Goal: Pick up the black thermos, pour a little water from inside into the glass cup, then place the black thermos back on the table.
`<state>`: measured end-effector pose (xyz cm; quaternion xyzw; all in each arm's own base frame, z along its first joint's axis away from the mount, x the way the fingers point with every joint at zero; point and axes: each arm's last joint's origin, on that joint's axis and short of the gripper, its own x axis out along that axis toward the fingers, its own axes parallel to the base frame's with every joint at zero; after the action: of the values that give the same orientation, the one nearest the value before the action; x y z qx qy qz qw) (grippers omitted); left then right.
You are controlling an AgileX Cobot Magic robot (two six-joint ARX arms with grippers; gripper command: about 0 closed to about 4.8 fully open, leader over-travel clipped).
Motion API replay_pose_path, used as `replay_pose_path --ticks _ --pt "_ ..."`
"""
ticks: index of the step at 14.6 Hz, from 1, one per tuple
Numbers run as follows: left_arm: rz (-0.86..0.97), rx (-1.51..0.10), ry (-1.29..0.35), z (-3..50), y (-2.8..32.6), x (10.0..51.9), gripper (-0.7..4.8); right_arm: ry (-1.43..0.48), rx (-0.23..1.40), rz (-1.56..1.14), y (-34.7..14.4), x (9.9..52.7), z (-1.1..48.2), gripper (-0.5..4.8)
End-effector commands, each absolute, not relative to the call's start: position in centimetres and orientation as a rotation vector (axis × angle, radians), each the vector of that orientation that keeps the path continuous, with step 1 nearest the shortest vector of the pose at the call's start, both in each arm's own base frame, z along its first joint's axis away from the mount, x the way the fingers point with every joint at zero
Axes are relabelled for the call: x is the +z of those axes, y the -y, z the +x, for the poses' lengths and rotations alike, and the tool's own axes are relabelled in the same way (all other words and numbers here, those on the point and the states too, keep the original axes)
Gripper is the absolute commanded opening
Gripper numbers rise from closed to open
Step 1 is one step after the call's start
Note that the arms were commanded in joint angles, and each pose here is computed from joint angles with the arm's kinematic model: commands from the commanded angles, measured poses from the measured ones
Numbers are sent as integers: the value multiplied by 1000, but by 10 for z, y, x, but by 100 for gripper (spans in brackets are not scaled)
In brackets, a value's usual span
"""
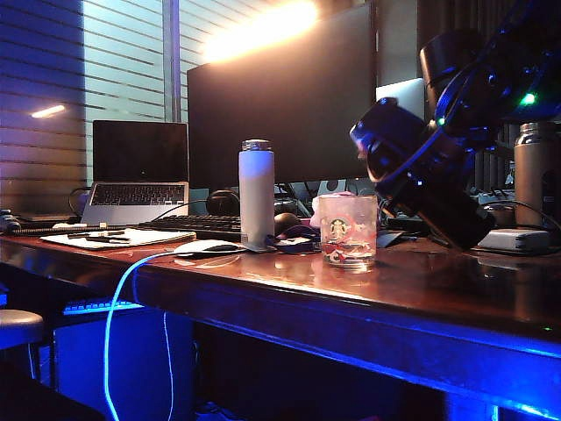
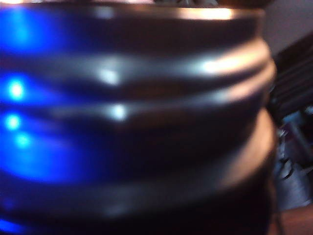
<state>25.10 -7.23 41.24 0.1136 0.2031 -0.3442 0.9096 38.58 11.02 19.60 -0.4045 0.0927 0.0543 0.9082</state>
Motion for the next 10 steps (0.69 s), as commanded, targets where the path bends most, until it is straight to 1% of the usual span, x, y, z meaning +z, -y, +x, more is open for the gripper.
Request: replay_pose_path --ticks 1,10 --pt "235 -713 -401 250 72 415 -2 -118 92 -916 -114 209 387 0" --pt "235 -713 -401 250 72 415 -2 -120 96 -1141 -114 208 387 2"
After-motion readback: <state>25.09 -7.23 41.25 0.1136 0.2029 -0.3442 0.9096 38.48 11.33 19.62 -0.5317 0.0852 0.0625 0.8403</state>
